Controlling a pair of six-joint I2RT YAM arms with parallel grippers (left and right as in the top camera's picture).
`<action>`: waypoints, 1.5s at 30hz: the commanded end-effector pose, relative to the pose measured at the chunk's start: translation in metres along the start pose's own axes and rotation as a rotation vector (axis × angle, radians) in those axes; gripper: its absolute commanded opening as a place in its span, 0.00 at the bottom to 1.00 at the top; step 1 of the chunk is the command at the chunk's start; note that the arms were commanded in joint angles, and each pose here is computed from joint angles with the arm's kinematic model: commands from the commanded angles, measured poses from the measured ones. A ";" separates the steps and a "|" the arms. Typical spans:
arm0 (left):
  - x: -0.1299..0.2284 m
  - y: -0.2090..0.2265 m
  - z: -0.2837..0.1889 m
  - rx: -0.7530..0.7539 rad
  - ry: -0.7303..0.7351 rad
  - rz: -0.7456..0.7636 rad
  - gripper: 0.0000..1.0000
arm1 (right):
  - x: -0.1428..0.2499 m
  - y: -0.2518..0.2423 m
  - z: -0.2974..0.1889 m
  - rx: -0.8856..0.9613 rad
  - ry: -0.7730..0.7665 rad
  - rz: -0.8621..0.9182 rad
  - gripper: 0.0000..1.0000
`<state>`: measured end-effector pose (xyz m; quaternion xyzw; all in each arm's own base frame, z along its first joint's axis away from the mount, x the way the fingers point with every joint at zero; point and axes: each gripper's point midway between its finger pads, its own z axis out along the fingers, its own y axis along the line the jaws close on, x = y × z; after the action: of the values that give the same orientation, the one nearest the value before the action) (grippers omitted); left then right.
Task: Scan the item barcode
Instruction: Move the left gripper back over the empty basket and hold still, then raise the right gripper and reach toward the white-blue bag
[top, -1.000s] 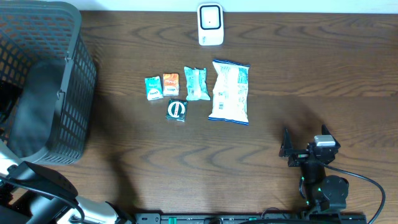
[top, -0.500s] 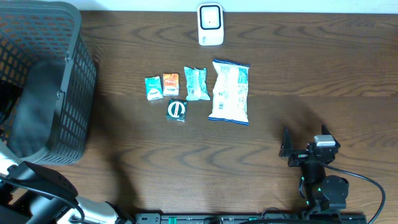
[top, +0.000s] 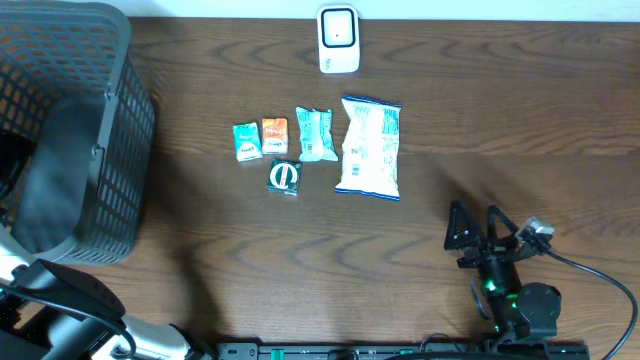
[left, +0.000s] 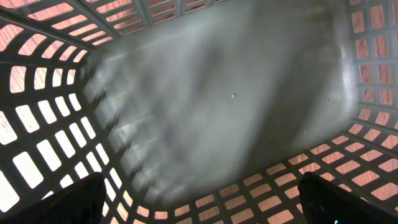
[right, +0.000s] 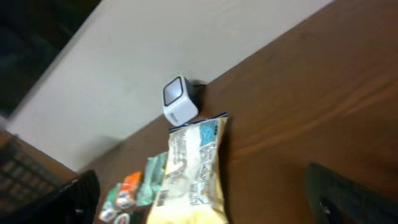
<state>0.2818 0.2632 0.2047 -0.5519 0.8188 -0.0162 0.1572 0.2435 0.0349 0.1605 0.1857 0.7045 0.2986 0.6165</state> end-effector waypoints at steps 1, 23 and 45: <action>0.001 0.002 0.003 -0.006 0.012 -0.009 0.98 | -0.005 0.007 0.000 -0.034 -0.014 0.213 0.99; 0.001 0.002 0.003 -0.007 0.012 -0.009 0.98 | -0.185 0.093 -0.078 -0.424 -0.736 0.435 0.99; 0.001 0.002 0.003 -0.007 0.012 -0.009 0.98 | -0.047 0.042 0.212 0.110 0.731 -0.253 0.99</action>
<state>0.2821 0.2628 0.2042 -0.5519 0.8189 -0.0181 0.1566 0.4454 0.0540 0.2358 0.0510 0.8989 0.1714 0.4000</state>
